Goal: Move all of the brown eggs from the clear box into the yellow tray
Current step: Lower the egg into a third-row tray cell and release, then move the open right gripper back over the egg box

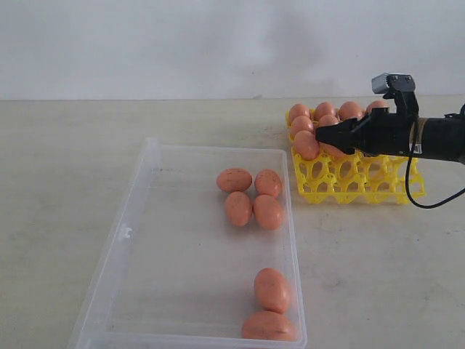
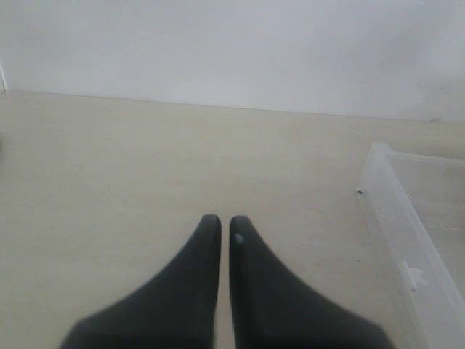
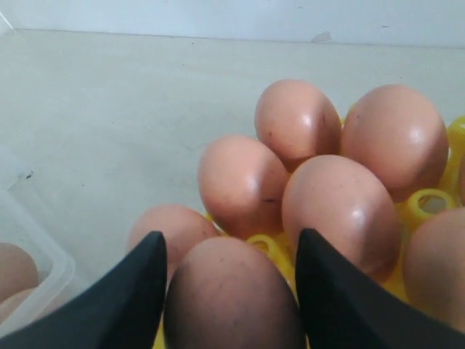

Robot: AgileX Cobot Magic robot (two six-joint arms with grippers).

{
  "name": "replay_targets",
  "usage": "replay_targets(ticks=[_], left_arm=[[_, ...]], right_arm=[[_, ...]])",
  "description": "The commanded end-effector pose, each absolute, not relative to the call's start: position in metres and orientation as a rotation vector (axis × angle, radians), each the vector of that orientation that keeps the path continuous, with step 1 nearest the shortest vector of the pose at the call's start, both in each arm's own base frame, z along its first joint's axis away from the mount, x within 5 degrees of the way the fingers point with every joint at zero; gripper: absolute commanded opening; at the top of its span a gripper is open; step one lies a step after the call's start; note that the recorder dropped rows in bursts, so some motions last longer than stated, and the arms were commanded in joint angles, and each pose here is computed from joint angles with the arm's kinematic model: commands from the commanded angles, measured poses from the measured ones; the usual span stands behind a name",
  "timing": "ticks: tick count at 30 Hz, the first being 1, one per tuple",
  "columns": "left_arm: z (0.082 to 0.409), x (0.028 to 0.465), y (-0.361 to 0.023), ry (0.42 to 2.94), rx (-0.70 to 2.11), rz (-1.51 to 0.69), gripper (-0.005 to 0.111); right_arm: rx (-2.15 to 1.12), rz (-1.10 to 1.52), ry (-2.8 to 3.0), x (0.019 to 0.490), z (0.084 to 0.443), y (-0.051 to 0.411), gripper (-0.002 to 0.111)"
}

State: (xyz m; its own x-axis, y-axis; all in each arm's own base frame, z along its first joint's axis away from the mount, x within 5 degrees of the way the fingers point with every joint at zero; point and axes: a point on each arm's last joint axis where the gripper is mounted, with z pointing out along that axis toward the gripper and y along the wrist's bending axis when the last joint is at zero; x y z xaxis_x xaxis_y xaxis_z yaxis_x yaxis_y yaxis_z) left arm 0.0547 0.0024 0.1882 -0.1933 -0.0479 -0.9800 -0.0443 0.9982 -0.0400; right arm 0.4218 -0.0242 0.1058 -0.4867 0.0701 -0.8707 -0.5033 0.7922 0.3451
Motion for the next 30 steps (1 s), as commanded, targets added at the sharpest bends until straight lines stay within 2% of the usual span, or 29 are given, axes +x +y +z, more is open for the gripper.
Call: replay_targets(ticks=[1,11,17,19,23,26,30], left_arm=[[0.188,0.055,0.003,1.76,-0.07,-0.002,0.004],[0.188,0.055,0.003,1.76,-0.07,-0.002,0.004],[0.188,0.055,0.003,1.76,-0.07,-0.002,0.004],[0.188,0.055,0.003,1.76,-0.07,-0.002,0.004],[0.188,0.055,0.003,1.76,-0.07,-0.002,0.004],[0.188,0.055,0.003,1.76,-0.07,-0.002,0.004],[0.188,0.055,0.003,1.76,-0.07,-0.002,0.004]], right_arm=[[-0.331,0.709,1.942,0.423,0.113,-0.024,0.047],[-0.287,0.687,1.877,0.427,0.119,-0.027,0.047],[-0.249,0.841,1.604,0.427,0.148,-0.022,0.047],[-0.315,0.845,1.571,0.423,0.164,-0.019,0.037],[-0.564,0.789,1.593,0.41,0.195,-0.002,0.0],[-0.715,0.694,1.683,0.402,0.217,0.022,0.0],[-0.921,0.413,1.793,0.387,0.247,0.067,0.0]])
